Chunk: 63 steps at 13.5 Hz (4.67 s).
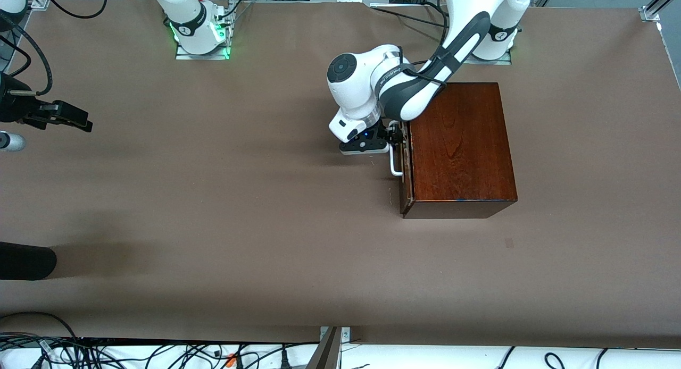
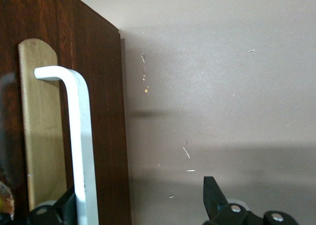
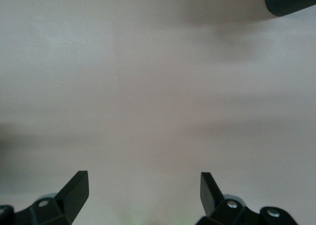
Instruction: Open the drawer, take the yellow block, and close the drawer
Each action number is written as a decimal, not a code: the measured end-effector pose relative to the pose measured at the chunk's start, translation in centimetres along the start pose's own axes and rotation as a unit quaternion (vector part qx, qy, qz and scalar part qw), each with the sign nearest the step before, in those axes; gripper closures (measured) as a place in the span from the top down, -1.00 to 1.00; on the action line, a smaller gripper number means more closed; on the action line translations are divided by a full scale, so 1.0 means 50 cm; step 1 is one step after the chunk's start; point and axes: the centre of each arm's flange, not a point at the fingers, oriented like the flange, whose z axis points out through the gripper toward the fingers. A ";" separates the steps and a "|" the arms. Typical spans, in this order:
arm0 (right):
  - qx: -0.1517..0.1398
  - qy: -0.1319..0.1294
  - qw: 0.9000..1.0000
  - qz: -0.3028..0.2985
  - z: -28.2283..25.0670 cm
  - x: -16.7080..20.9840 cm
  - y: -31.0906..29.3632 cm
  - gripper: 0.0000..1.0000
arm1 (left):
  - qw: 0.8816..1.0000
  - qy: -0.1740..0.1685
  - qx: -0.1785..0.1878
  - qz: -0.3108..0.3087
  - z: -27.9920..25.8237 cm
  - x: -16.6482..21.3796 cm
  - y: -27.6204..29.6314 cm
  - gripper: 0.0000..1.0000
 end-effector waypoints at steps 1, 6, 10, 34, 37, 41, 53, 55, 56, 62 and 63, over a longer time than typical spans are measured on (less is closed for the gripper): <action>0.000 0.000 1.000 0.000 0.000 0.000 0.000 1.00 | 1.000 0.002 -0.004 -0.002 0.000 0.000 0.001 1.00; 0.000 0.000 1.000 0.000 0.000 0.000 0.000 1.00 | 1.000 0.009 -0.026 -0.009 -0.012 -0.001 0.012 1.00; 0.000 0.000 1.000 0.000 0.000 0.000 0.000 1.00 | 0.999 0.013 -0.047 -0.014 -0.027 0.002 0.023 1.00; 0.000 0.000 1.000 0.000 0.000 0.000 0.000 1.00 | 0.998 -0.063 -0.001 -0.009 -0.408 0.071 -0.118 1.00; 0.000 0.002 1.000 -0.003 -0.001 0.001 -0.008 1.00 | 0.995 -0.099 -0.017 0.008 -0.460 0.143 -0.323 1.00; -0.003 0.005 1.000 0.019 -0.002 -0.004 -0.094 1.00 | 0.987 -0.139 -0.078 0.002 -0.464 0.231 -0.660 1.00; 0.002 0.017 0.964 0.265 0.013 -0.110 -0.518 1.00 | 0.986 -0.085 -0.139 0.035 -0.389 0.143 -1.052 1.00; 0.002 0.018 0.947 0.320 0.033 -0.149 -0.616 1.00 | 0.986 -0.088 -0.140 0.034 -0.377 0.126 -1.055 1.00; 0.005 0.022 0.935 0.353 0.043 -0.171 -0.669 1.00 | 0.985 -0.092 -0.140 0.035 -0.365 0.124 -1.051 1.00; 0.065 0.036 0.837 0.542 0.102 -0.286 -0.966 1.00 | 0.987 -0.078 -0.134 -0.042 -0.349 0.137 -1.056 1.00; 0.072 0.034 0.821 0.566 0.122 -0.308 -1.014 1.00 | 0.987 -0.079 -0.134 -0.048 -0.348 0.136 -1.057 1.00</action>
